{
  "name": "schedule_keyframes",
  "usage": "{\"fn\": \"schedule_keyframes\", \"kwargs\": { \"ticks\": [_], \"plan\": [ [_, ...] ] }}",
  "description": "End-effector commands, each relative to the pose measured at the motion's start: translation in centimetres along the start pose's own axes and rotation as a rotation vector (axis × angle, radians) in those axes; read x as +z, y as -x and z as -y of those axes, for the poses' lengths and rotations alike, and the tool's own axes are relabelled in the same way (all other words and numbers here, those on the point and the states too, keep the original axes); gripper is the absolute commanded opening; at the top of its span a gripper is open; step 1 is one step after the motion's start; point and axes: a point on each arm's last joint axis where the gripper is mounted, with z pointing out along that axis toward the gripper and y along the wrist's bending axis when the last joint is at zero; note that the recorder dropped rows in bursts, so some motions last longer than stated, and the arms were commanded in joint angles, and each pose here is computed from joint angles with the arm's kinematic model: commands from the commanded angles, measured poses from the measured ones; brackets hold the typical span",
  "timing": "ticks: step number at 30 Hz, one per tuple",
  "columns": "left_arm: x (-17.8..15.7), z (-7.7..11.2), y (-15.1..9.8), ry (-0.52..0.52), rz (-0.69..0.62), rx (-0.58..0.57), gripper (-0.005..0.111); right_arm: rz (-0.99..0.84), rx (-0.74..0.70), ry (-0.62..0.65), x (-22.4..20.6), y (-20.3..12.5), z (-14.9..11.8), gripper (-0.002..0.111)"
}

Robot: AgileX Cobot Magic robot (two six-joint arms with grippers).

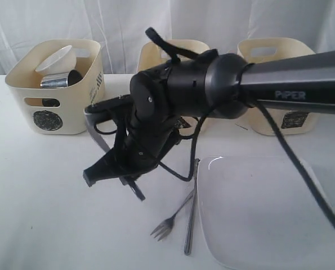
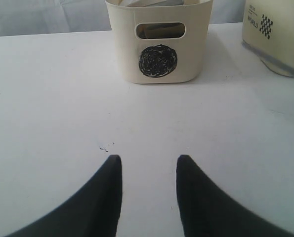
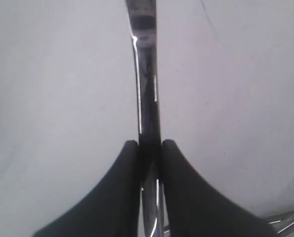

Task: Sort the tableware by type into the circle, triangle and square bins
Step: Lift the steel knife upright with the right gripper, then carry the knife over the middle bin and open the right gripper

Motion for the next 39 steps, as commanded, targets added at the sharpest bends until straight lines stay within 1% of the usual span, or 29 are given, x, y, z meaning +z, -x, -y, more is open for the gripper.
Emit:
{"fn": "schedule_keyframes", "kwargs": {
  "ticks": [1,3,4,7,14,20,22,28,30,33,39],
  "plan": [
    [0.0,0.0,-0.1,-0.004,-0.002,-0.007,0.042,0.168,-0.003,0.020,-4.0,0.2,-0.3,0.000],
    [0.0,0.0,-0.1,-0.004,-0.002,-0.007,0.042,0.244,-0.007,0.025,-5.2,0.0,-0.2,0.000],
    [0.0,0.0,-0.1,-0.004,-0.002,-0.007,0.042,0.289,-0.001,0.020,-5.9,0.0,0.2,0.000],
    [0.0,0.0,-0.1,-0.004,-0.002,-0.007,0.042,0.367,0.031,-0.013,-7.2,0.2,2.3,0.000],
    [0.0,0.0,-0.1,-0.004,-0.002,-0.007,0.042,0.456,0.088,-0.102,-8.4,1.0,6.9,0.000],
    [0.0,0.0,-0.1,-0.004,-0.002,-0.007,0.042,0.627,0.129,-0.153,-9.6,2.2,10.0,0.000],
    [0.0,0.0,-0.1,-0.004,-0.002,-0.007,0.042,0.656,0.143,-0.170,-9.9,2.3,11.0,0.000],
    [0.0,0.0,-0.1,-0.004,-0.002,-0.007,0.042,0.732,0.140,-0.208,-10.5,2.9,12.6,0.000],
    [0.0,0.0,-0.1,-0.004,-0.002,-0.007,0.042,0.736,0.154,-0.206,-10.2,3.4,13.0,0.000],
    [0.0,0.0,-0.1,-0.004,-0.002,-0.007,0.042,0.706,0.130,-0.227,-9.6,4.4,13.9,0.000],
    [0.0,0.0,-0.1,-0.004,-0.002,-0.007,0.042,0.643,0.128,-0.251,-7.3,6.1,16.0,0.000]
  ]
}}
